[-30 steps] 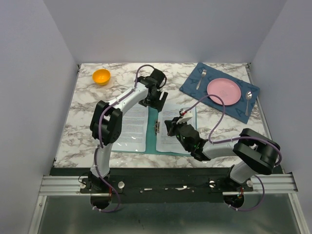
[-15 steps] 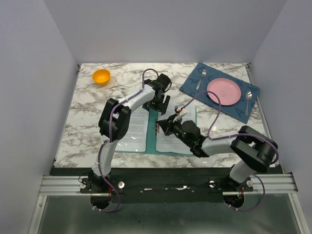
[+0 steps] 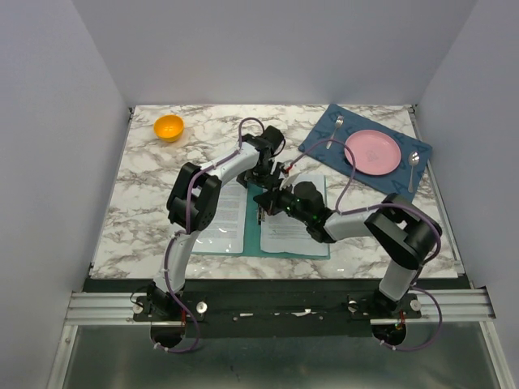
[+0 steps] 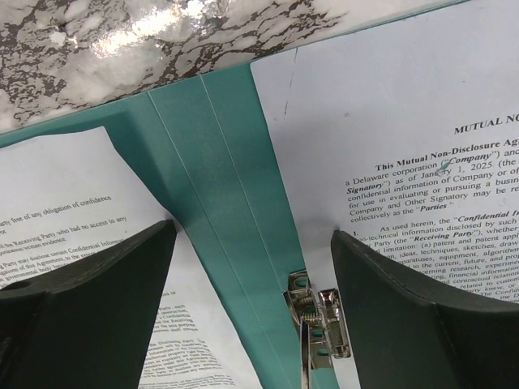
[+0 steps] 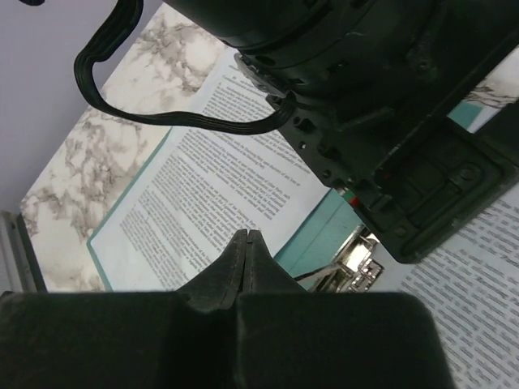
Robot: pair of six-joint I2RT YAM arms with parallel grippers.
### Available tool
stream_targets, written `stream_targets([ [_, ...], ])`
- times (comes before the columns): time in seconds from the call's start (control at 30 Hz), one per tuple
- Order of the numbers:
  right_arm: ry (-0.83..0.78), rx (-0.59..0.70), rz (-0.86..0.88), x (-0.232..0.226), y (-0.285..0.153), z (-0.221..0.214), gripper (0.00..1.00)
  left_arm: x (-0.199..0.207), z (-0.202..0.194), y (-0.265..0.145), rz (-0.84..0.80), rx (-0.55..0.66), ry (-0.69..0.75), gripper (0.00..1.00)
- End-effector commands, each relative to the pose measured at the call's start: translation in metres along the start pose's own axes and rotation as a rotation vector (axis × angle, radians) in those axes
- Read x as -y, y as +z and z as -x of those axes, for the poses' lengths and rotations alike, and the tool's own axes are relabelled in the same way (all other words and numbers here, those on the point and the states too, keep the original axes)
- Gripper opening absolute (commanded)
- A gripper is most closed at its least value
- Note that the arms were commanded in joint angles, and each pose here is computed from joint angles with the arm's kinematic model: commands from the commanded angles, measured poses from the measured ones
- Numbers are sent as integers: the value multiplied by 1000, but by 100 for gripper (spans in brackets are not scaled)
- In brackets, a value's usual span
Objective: Put the files into the folder
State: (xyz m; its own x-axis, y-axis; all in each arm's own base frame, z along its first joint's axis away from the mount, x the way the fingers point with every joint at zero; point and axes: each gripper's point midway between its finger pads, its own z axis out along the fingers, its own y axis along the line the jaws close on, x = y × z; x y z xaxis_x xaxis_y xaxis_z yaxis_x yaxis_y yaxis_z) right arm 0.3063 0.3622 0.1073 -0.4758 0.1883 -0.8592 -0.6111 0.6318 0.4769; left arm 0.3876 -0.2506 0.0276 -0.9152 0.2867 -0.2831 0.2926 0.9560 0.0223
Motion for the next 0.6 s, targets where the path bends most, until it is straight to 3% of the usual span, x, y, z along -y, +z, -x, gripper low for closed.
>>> stream_targets([
  [0.0,32,-69,68,-9,12,-15,3,-9,-17,15,40,-57,21,91],
  [0.57,137,-189,94,-1,19,-58,1,-19,-25,17,44,-74,45,91],
])
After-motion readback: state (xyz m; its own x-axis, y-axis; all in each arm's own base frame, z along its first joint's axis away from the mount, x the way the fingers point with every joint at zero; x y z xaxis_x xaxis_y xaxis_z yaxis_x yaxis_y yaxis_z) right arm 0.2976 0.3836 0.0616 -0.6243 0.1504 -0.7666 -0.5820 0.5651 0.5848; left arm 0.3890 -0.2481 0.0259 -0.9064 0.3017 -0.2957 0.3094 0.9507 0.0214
